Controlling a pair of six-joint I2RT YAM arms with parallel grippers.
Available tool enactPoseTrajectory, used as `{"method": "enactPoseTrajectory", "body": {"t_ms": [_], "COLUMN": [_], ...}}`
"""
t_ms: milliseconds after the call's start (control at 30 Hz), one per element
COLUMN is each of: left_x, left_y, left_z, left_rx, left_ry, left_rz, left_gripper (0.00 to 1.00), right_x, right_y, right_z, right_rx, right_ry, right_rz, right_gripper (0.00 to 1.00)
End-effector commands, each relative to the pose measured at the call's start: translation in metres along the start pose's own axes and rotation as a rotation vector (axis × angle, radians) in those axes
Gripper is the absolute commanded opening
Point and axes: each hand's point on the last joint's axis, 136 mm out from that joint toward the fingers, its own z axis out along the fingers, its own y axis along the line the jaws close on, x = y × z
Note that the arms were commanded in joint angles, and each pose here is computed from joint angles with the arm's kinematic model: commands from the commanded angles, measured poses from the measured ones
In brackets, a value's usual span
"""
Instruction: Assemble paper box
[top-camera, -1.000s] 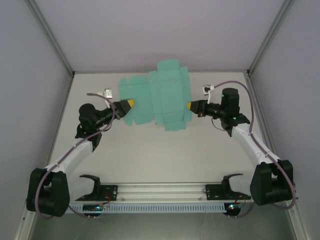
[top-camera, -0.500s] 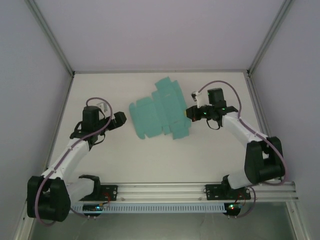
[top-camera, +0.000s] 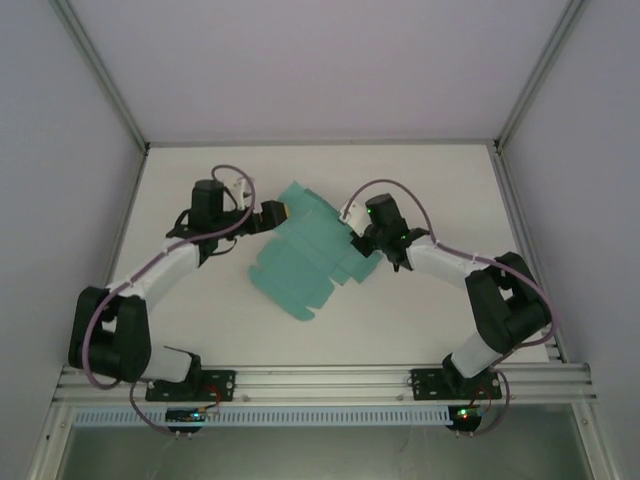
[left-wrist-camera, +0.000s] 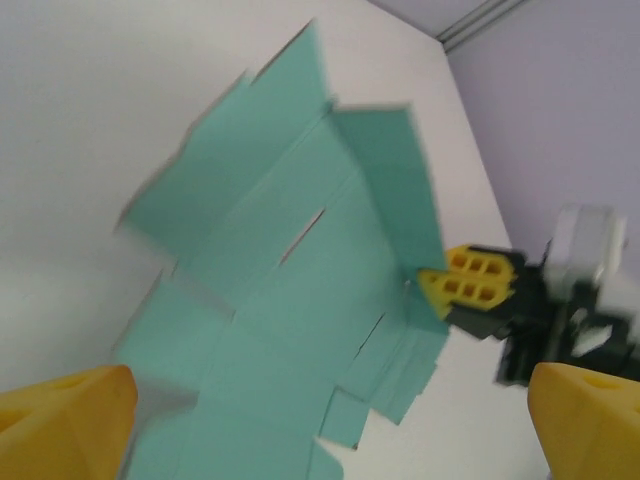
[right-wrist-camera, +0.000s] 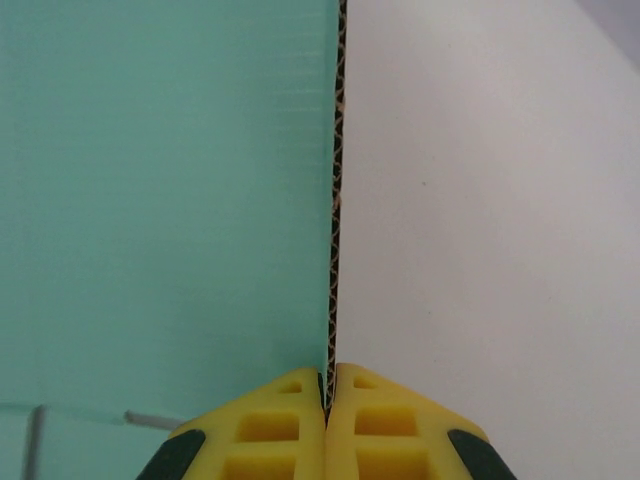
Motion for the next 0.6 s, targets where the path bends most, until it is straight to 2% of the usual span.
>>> {"method": "enactPoseTrajectory", "body": {"t_ms": [0,133,300,467,567], "left_x": [-0.022,-0.036,-0.028,-0.015,-0.005], "left_y": [-0.018,-0.012,-0.018,-0.015,-0.01], "left_z": [0.001,0.002,0.024,0.043,0.05], "left_rx": [0.018,-0.084,-0.057,-0.063,-0.077], "left_ry": [-0.003,-0.017,0.069,0.143,0.192], "left_rz": [0.052,0.077,0.076,0.082,0.071], "left_gripper": [1.0,1.0,0.99,0.83,0.78], "right_x": [-0.007,-0.006,-0.019,-0.027,-0.028], "right_y": [-0.009,-0.004,-0.003,-0.001,-0.003], "right_z": [0.006,0.012,0.012,0.008,0.007], "right_rx": [0.153,0.186,0.218,0.229,0.244], "right_ry": [0.002,0.04,0.027,0.008,0.01], "right_rz": [-0.288,-0.459,-0.529,-0.534,-0.532], "right_gripper": [0.0,0.0,0.0,0.0,0.0]}}
